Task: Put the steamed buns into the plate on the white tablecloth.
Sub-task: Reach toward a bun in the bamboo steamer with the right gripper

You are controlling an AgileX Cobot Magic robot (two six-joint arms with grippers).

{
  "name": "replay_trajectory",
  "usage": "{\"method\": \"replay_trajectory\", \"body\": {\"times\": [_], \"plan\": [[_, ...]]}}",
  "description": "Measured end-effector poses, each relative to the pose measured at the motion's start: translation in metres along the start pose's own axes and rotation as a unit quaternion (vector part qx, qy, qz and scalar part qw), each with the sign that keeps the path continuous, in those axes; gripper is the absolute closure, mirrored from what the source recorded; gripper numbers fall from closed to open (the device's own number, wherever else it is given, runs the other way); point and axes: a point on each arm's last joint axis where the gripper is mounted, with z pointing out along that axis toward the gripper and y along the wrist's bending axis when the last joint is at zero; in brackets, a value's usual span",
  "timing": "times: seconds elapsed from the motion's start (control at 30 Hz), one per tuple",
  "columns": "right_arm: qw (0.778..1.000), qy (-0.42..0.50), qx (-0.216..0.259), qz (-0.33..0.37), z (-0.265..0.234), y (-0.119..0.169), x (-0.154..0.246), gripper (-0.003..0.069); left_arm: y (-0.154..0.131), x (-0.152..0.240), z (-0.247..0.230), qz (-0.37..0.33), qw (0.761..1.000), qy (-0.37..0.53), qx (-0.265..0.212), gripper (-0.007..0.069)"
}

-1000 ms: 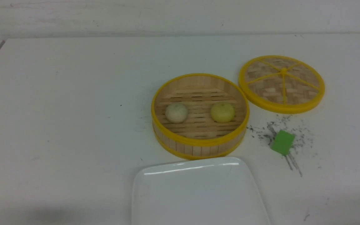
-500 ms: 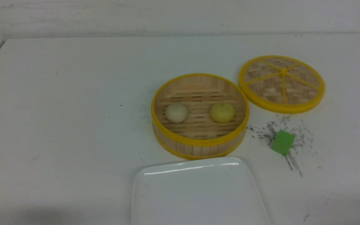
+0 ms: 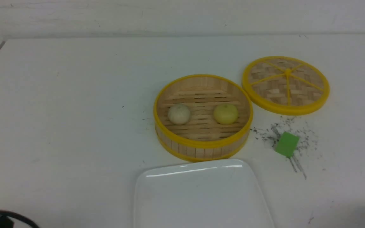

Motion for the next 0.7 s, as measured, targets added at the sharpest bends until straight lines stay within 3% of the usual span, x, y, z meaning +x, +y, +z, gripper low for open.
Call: {"method": "replay_trajectory", "body": {"times": [0.1,0.23,0.4,0.5,0.63,0.7], "plan": [[0.993,0.009,-0.036,0.11,0.0,0.006,0.002,0.0419,-0.006,0.003,0.0,-0.216,0.976,0.021,0.028,0.0385],[0.989,0.004,-0.049,0.143,0.0,0.009,0.0,0.0419,-0.008,0.003,0.0,-0.299,0.953,0.028,0.037,0.0385],[0.985,0.0,-0.059,0.159,-0.001,0.011,-0.002,0.0419,-0.009,0.001,0.0,-0.304,0.951,0.018,0.046,0.0385],[0.986,-0.038,-0.085,0.136,-0.012,0.025,-0.025,0.0451,-0.011,-0.004,-0.001,-0.298,0.953,0.003,0.06,0.0387],[0.987,-0.111,-0.107,0.047,-0.036,0.05,-0.066,0.058,-0.032,-0.027,-0.015,-0.216,0.972,-0.021,0.092,0.045],[0.989,-0.112,-0.091,-0.01,-0.042,0.064,-0.091,0.0665,-0.055,-0.051,-0.029,-0.125,0.987,-0.03,0.097,0.0541]]}}
